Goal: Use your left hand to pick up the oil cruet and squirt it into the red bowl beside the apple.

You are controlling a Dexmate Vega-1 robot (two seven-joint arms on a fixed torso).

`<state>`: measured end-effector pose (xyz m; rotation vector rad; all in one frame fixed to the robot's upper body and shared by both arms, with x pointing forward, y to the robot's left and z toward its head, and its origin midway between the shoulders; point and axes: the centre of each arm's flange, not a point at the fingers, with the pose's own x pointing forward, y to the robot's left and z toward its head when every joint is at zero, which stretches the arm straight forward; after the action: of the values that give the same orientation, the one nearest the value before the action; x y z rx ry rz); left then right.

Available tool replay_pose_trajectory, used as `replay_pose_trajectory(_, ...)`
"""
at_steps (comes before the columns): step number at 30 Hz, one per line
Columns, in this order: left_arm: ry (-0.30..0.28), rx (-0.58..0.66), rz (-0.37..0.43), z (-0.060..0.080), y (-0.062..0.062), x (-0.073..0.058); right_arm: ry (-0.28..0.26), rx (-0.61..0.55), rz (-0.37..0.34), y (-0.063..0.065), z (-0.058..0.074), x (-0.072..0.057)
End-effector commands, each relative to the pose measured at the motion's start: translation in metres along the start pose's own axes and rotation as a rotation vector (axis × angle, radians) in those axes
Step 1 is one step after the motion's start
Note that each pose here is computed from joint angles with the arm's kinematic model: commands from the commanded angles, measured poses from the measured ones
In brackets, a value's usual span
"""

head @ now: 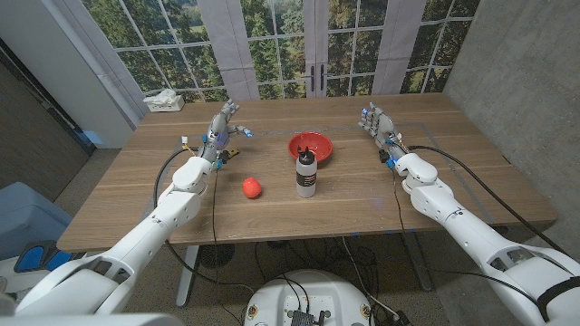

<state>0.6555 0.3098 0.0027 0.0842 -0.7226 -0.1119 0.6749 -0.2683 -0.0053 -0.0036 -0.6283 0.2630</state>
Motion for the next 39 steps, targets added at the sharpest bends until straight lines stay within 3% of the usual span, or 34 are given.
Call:
replay_pose_trajectory(1, -0.029, 0.116, 0.03, 0.011, 0.007, -0.002, -0.007, -0.005, -0.008, 0.001, 0.001, -0.002)
replay_pose_trajectory(19, -0.011, 0.126, -0.003, 0.01, 0.006, 0.001, -0.006, -0.01, -0.015, 0.003, 0.003, -0.004)
replay_pose_trajectory(39, 0.0, 0.171, -0.031, 0.013, -0.008, -0.011, -0.014, -0.012, -0.015, 0.004, 0.004, -0.008)
